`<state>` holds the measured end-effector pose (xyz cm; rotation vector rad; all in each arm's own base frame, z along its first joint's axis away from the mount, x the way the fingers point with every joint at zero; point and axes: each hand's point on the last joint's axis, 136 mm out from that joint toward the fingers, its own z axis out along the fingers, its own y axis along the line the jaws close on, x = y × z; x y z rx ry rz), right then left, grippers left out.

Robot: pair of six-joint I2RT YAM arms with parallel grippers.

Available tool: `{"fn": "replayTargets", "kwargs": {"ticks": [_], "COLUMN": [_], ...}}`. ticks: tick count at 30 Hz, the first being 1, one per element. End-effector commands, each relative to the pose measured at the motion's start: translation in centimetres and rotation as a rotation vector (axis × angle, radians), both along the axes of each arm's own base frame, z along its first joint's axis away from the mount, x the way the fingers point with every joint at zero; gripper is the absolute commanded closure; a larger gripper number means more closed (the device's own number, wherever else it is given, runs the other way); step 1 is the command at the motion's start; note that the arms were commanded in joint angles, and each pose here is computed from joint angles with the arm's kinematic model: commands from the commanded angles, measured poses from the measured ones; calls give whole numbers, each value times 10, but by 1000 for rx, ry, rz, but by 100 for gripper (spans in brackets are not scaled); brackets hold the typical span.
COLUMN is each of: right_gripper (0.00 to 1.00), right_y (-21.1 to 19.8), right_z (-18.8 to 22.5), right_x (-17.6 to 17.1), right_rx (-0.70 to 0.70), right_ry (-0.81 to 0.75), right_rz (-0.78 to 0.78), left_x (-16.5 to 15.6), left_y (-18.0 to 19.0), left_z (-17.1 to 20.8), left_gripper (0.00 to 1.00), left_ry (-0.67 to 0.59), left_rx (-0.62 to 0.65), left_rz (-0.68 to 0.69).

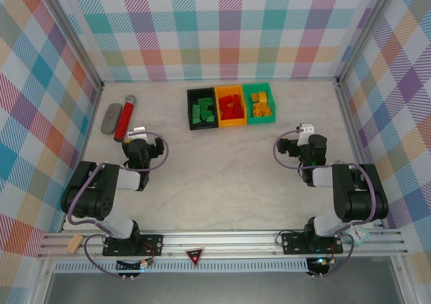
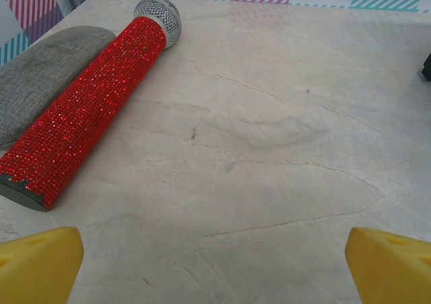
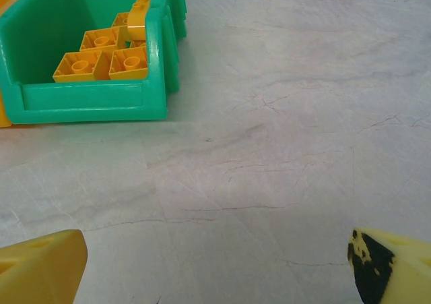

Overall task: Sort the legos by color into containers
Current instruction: Reset both arms

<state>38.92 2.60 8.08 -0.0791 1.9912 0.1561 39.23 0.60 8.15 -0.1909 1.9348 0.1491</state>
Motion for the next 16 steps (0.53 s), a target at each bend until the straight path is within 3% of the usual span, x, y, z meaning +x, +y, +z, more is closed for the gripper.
{"fn": "replayTargets", "kwargs": {"ticks": [1, 16], "right_gripper": [1, 1], "right_y": [4, 4], "right_z": [10, 11], "right_x": [7, 7], "right_rx": [18, 19], "right_ry": [-34, -34], "right_rz": [18, 17], "left_x": [3, 3], "left_y": [1, 1], "left_z": [5, 5], "left_gripper": [0, 0], "left_ry": [-18, -18], "left_rx": [-17, -17], "left_rz": [1, 2]}}
